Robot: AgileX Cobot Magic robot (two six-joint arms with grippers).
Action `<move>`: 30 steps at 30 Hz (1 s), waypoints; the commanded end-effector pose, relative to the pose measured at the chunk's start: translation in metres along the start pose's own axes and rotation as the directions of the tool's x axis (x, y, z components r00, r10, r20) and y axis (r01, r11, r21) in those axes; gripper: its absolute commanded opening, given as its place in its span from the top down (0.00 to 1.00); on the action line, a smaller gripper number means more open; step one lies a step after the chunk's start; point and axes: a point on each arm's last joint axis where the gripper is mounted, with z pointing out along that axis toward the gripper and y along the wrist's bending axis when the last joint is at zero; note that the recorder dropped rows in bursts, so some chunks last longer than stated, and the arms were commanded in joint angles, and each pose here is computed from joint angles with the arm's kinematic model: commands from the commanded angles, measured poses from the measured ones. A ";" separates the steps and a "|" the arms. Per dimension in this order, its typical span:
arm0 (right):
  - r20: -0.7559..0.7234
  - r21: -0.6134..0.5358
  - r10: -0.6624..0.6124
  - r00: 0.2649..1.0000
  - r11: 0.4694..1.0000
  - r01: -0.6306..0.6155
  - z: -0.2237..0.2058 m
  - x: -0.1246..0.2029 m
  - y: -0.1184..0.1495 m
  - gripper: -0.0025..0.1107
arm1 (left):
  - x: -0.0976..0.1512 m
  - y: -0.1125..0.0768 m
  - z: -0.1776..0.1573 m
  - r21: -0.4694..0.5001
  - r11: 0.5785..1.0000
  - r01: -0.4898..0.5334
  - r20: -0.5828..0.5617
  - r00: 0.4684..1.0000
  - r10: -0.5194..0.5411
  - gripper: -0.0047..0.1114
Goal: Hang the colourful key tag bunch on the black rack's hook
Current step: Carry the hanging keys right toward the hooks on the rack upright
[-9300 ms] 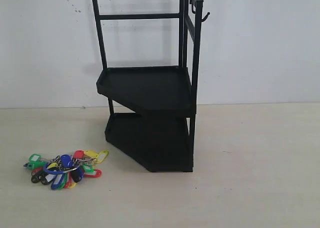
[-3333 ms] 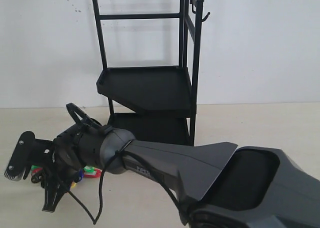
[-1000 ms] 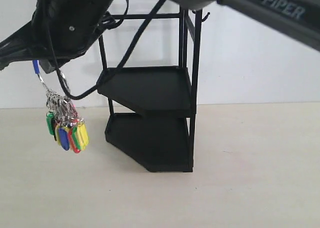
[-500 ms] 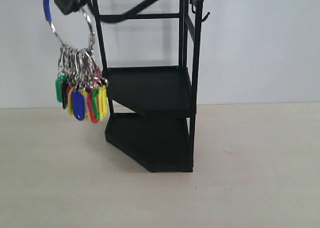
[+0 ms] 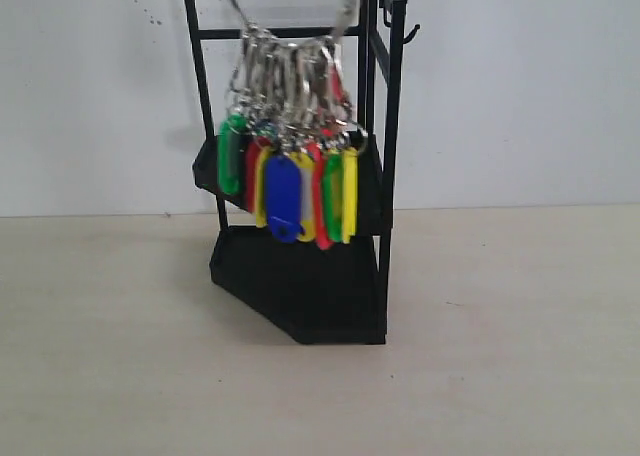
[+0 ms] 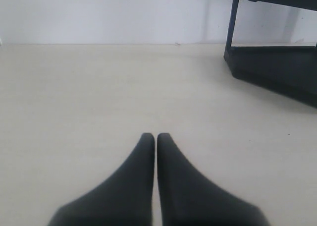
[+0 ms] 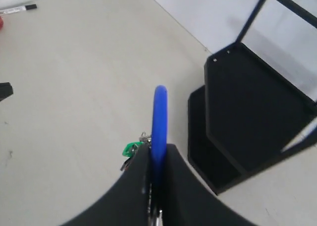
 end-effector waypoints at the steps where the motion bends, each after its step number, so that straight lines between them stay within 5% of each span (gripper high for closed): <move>1: 0.003 0.188 0.074 0.997 0.979 -0.073 -0.026 0.027 -0.018 0.98 | -0.002 0.000 0.000 -0.002 1.000 0.018 0.017 1.000 -0.018 0.92; 4: 0.040 0.362 0.182 0.983 0.914 -0.184 -0.031 0.049 -0.032 0.98 | -0.002 0.000 0.000 -0.002 1.000 0.018 0.017 1.000 -0.018 0.92; 6: 0.085 0.376 0.212 0.974 0.898 -0.229 -0.029 0.059 -0.033 0.98 | -0.002 0.000 0.000 -0.002 1.000 0.018 0.017 1.000 -0.018 0.92; 10: -0.001 0.337 0.055 0.998 0.940 -0.052 -0.015 0.079 -0.027 0.98 | -0.002 0.000 0.000 -0.002 1.000 0.018 0.017 1.000 -0.018 0.92; 13: 0.104 0.434 0.223 0.969 0.866 -0.246 -0.014 0.083 -0.036 0.98 | -0.002 0.000 0.000 -0.002 1.000 0.018 0.017 1.000 -0.018 0.92; 15: 0.150 0.365 0.239 0.959 0.888 -0.278 -0.010 0.080 -0.031 0.98 | -0.002 0.000 0.000 -0.002 1.000 0.018 0.017 1.000 -0.018 0.92; 17: 0.132 0.240 0.078 0.988 0.965 -0.108 -0.005 0.074 -0.018 0.98 | -0.002 0.000 0.000 -0.002 1.000 0.018 0.017 1.000 -0.018 0.92; 19: 0.148 0.228 0.015 0.989 0.972 -0.049 -0.005 0.071 -0.016 0.98 | -0.002 0.000 0.000 -0.002 1.000 0.018 0.017 1.000 -0.018 0.92; 23: 0.290 0.281 0.213 0.933 0.913 -0.295 -0.010 0.065 -0.027 0.98 | -0.002 0.000 0.000 -0.002 1.000 0.018 0.017 1.000 -0.018 0.92; 27: 0.186 0.367 0.009 0.982 0.927 -0.078 -0.006 0.067 -0.029 0.98 | -0.002 0.000 0.000 -0.002 1.000 0.018 0.017 1.000 -0.018 0.92; 30: 0.269 0.399 0.187 0.945 0.871 -0.287 -0.009 0.068 -0.037 0.98 | -0.002 0.000 0.000 -0.002 1.000 0.018 0.017 1.000 -0.018 0.92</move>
